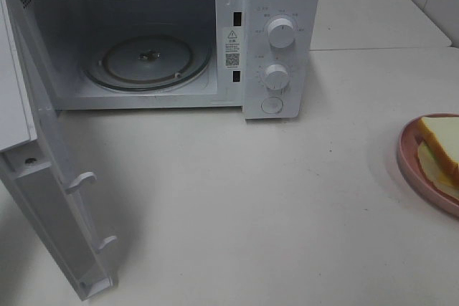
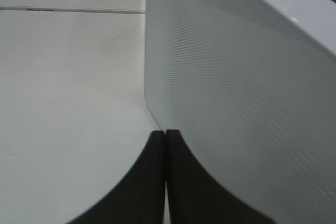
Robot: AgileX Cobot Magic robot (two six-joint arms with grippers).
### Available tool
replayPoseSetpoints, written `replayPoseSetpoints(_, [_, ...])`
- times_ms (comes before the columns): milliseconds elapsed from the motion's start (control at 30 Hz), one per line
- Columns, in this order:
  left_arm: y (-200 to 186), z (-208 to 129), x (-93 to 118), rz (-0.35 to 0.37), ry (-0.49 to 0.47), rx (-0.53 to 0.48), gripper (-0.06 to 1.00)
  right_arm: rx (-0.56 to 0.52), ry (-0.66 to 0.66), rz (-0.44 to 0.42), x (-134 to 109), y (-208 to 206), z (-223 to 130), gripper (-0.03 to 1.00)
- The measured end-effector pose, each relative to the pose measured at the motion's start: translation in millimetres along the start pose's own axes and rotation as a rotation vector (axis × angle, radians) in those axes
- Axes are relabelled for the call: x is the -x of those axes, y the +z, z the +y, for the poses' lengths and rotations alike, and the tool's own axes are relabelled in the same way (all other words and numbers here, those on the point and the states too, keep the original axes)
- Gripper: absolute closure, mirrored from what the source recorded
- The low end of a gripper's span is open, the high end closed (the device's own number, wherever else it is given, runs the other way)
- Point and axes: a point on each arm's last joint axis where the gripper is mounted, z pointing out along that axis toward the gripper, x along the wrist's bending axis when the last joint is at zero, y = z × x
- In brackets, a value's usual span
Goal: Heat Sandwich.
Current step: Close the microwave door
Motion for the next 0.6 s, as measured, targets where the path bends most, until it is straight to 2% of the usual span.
replayPoseSetpoints(600, [35.9, -5.7, 31.5, -0.119, 0.066, 0.093, 0.94, 0.000, 0.000, 0.000, 0.0, 0.0, 0.0, 0.36])
